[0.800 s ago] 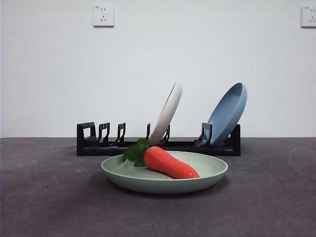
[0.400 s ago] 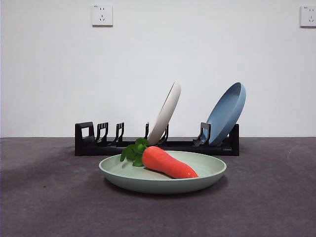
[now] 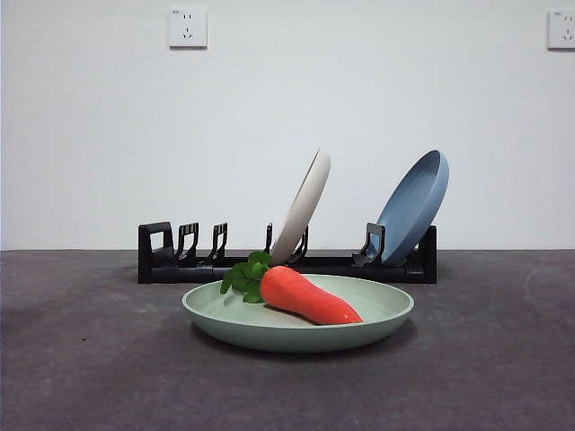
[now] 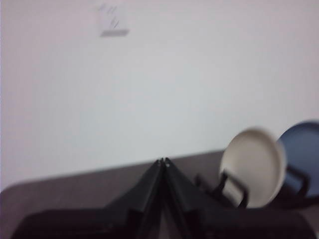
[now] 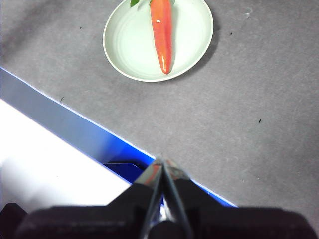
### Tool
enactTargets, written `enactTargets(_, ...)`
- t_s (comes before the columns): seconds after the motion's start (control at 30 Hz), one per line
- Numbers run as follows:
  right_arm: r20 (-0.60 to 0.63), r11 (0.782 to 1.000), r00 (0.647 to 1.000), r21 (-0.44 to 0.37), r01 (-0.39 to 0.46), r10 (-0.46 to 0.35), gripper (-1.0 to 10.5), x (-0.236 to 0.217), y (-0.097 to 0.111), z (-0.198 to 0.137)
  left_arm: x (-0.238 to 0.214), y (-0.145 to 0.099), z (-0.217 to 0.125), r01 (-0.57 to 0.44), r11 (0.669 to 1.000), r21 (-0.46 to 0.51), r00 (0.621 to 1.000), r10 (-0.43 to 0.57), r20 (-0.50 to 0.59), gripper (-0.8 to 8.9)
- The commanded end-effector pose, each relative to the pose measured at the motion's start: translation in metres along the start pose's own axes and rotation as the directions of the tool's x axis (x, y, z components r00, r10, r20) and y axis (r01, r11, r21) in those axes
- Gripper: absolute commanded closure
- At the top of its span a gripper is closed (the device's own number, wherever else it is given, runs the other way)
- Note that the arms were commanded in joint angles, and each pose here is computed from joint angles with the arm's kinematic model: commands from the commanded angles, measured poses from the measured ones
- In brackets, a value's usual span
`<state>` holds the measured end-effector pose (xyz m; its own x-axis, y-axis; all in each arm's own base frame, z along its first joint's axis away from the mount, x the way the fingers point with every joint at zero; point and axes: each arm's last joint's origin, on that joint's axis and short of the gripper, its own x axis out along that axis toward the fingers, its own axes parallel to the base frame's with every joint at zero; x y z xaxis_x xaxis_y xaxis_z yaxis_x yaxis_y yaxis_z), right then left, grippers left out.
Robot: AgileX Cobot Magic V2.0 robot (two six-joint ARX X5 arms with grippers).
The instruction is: Take the green plate from the plate rack,put the plate on the table,take the carrot from the table,put the carrot in the plate
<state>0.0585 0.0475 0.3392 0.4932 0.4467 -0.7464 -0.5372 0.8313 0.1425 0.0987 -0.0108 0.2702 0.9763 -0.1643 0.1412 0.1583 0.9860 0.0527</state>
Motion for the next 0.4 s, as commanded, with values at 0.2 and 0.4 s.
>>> enactTargets(0.2, -0.002, 1.000, 1.000, 0.004, 0.001, -0.001, 9.5, 0.001, 0.000, 0.000, -0.020, 0.006, -0.059, -0.111, 0.994, -0.007, 0.993, 0.111, -0.045, 8.17)
enactTargets(0.4, -0.002, 1.000, 1.000, 0.004, 0.001, -0.001, 9.5, 0.001, 0.000, 0.000, -0.022, 0.010, -0.087, -0.161, 0.987, -0.010, 0.974, 0.157, -0.165, 8.17)
